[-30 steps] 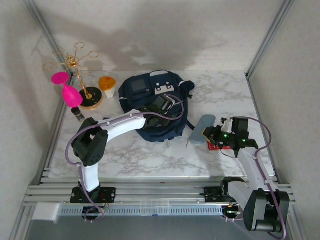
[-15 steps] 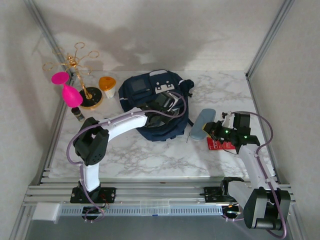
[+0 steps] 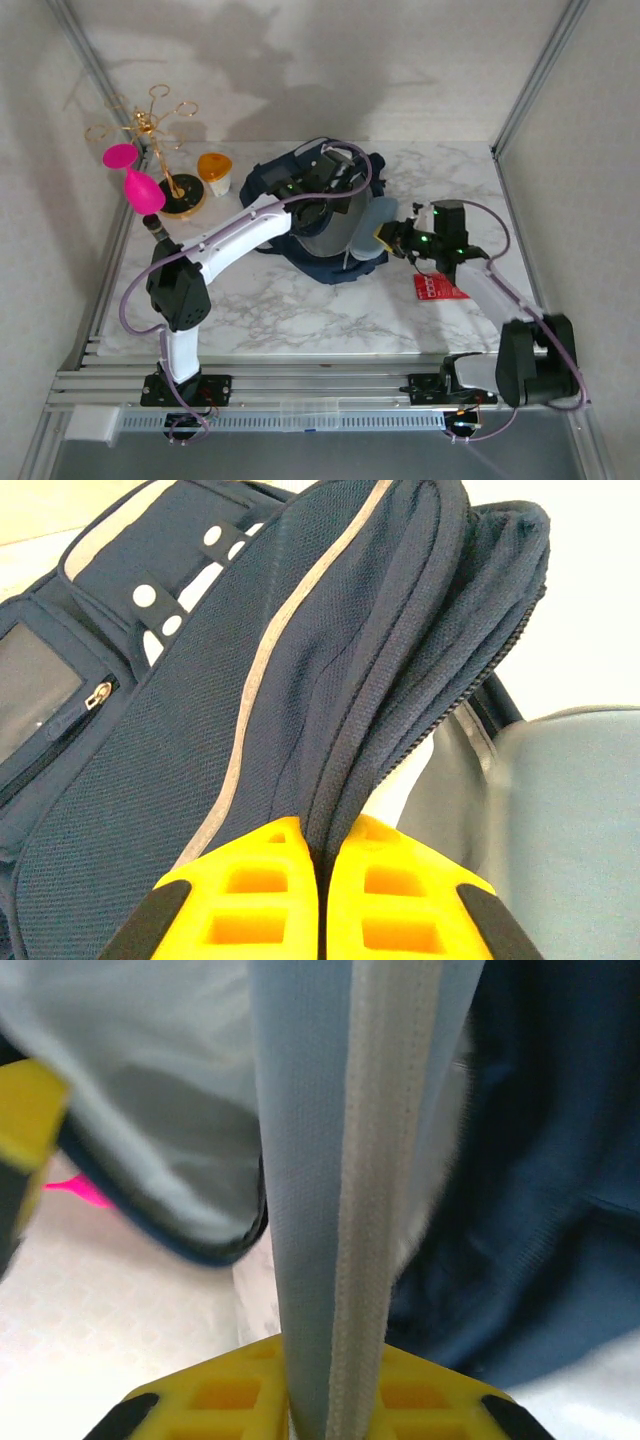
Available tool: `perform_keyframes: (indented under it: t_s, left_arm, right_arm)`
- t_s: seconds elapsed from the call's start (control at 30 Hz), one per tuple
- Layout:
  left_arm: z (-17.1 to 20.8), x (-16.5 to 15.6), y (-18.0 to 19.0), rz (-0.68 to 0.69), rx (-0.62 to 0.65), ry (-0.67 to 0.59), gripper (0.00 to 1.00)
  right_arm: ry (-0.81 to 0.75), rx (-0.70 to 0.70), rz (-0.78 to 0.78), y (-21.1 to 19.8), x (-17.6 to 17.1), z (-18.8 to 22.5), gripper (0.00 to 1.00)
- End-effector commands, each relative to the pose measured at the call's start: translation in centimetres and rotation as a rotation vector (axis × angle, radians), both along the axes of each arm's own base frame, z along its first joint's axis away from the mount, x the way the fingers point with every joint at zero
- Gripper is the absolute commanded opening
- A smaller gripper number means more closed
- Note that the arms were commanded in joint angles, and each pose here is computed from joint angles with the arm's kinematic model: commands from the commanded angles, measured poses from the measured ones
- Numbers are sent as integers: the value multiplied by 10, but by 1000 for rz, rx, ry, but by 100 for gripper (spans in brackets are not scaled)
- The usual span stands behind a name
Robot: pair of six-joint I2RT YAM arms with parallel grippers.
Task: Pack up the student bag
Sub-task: Place the pencil pouch in the student bag.
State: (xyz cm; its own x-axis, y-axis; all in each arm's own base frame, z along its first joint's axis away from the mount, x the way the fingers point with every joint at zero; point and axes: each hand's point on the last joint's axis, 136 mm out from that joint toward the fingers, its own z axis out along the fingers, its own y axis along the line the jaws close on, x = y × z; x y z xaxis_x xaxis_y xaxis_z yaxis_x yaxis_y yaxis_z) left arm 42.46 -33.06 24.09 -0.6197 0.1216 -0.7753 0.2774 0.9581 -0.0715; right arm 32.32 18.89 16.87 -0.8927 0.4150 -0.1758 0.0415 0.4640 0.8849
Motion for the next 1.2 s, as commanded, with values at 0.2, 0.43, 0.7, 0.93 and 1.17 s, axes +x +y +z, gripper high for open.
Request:
perform_keyframes:
  t_s: [0.2,0.43,0.7,0.93,1.17]
  left_arm:
    - [88,-14,-31,77,-317,-55,0]
    - [85,-5,-17,124,-267,-62,0]
    - [66,-7,-24,89,-268,-25,0]
    - [50,-8,-22,98,-262,2,0]
    - [18,-14,-26,74,-303,59,13]
  right_arm:
    - [-166,45,-109,65,117,5,29]
    - [-146,-30,-54,70,121,-20,63]
    - [-68,-75,-109,54,107,-48,30]
    - [-65,-82,-17,77,110,-54,23]
    - [-117,-166,-106,-7,80,-28,37]
